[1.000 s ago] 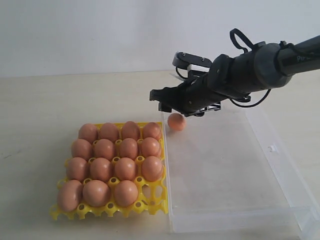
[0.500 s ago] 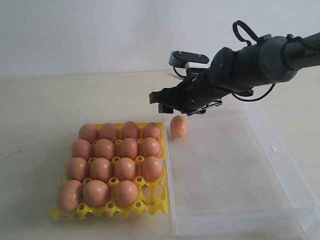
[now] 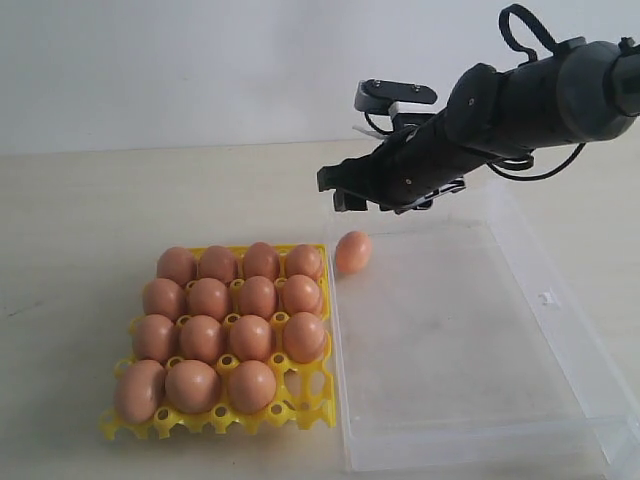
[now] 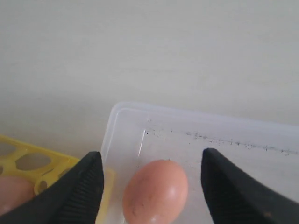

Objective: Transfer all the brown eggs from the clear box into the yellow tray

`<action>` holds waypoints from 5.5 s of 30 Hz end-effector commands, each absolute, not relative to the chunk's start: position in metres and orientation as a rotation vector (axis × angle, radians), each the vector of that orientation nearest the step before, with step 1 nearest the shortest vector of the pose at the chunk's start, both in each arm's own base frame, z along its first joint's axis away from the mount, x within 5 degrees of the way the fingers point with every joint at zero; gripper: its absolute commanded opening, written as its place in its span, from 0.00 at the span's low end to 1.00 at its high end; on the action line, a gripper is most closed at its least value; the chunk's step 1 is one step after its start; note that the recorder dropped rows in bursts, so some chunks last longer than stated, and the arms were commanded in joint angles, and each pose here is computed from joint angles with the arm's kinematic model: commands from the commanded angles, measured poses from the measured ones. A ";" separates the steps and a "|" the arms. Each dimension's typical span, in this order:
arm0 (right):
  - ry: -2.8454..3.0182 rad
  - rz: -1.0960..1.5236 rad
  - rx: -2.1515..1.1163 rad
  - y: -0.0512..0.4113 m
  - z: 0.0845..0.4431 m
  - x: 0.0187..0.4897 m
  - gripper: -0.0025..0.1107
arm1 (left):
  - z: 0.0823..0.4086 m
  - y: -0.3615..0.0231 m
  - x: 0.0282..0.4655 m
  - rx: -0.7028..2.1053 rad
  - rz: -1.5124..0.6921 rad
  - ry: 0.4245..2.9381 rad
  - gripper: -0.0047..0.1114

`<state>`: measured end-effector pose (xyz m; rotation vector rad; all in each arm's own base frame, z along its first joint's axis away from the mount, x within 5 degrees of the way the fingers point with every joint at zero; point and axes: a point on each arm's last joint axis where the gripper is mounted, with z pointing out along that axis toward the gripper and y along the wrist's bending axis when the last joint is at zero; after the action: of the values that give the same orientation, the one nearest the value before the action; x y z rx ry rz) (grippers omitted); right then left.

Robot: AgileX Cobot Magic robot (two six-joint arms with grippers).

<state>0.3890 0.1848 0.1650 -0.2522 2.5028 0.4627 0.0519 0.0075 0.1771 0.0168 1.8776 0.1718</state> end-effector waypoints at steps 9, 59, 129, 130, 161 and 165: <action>2.570 0.510 -0.049 0.184 0.131 0.394 0.55 | 0.179 0.007 0.052 0.020 0.166 1.865 0.04; 2.405 0.491 -0.026 0.178 0.164 0.379 0.02 | 0.179 0.007 0.052 0.020 0.166 1.865 0.04; 2.067 0.604 -0.534 0.241 0.140 0.194 0.02 | 0.179 0.007 0.052 0.018 0.165 1.865 0.04; 2.075 0.603 -0.534 0.241 0.139 0.193 0.02 | 0.179 0.007 0.052 0.018 0.165 1.865 0.04; 2.139 0.600 -0.501 0.242 0.122 0.194 0.02 | 0.179 0.007 0.052 0.018 0.165 1.865 0.04; 2.139 0.600 -0.501 0.242 0.122 0.194 0.04 | 0.179 0.007 0.052 0.018 0.165 1.865 0.04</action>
<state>0.1941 0.2421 0.1209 -0.5072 2.1573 0.5902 0.0519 0.0075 0.1771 0.0168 1.8776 0.1718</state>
